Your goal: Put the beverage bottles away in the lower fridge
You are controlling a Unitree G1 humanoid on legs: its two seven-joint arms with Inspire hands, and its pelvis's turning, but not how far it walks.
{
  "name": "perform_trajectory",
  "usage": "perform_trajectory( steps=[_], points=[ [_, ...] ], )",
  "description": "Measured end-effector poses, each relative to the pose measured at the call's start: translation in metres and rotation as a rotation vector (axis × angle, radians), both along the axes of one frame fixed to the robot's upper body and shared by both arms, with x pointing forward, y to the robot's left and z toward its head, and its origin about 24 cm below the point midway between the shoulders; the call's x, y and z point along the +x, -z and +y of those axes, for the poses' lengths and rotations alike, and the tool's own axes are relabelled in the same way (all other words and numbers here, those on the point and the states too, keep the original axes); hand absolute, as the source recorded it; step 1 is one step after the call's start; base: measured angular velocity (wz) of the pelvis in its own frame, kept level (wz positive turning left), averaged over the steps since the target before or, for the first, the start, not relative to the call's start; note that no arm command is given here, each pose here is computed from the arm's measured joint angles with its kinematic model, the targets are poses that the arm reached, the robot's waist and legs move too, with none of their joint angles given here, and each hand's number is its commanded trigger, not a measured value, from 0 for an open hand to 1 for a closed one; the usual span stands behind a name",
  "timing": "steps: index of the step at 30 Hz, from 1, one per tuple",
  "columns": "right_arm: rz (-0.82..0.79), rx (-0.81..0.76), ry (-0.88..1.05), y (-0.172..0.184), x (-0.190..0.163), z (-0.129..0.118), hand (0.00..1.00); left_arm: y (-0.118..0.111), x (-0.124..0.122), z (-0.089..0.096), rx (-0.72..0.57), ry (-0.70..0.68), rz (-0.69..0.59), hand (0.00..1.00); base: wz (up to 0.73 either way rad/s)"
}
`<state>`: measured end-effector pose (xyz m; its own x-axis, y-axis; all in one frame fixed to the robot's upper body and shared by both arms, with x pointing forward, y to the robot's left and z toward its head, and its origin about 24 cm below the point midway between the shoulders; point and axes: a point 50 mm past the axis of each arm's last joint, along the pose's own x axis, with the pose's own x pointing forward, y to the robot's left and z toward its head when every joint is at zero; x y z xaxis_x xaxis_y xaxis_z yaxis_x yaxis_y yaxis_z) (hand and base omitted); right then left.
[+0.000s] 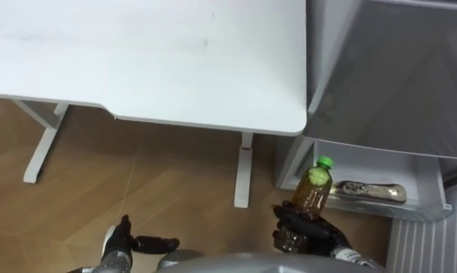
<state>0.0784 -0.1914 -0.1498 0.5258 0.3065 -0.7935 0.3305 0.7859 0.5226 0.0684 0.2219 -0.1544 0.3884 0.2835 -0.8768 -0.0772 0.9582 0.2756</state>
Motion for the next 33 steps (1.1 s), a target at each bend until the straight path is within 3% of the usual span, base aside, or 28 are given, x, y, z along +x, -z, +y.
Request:
perform_trajectory(
  steps=[17,33],
  points=[
    [0.002,-0.061,0.138,-0.001,0.023,0.0,1.0,0.0,0.002,-0.002,0.002,0.022,-0.032,0.0,0.0],
    [-0.06,0.108,0.47,-0.011,0.045,-0.003,1.0,0.001,-0.005,0.002,-0.01,0.003,-0.025,0.0,0.0]
  ],
)
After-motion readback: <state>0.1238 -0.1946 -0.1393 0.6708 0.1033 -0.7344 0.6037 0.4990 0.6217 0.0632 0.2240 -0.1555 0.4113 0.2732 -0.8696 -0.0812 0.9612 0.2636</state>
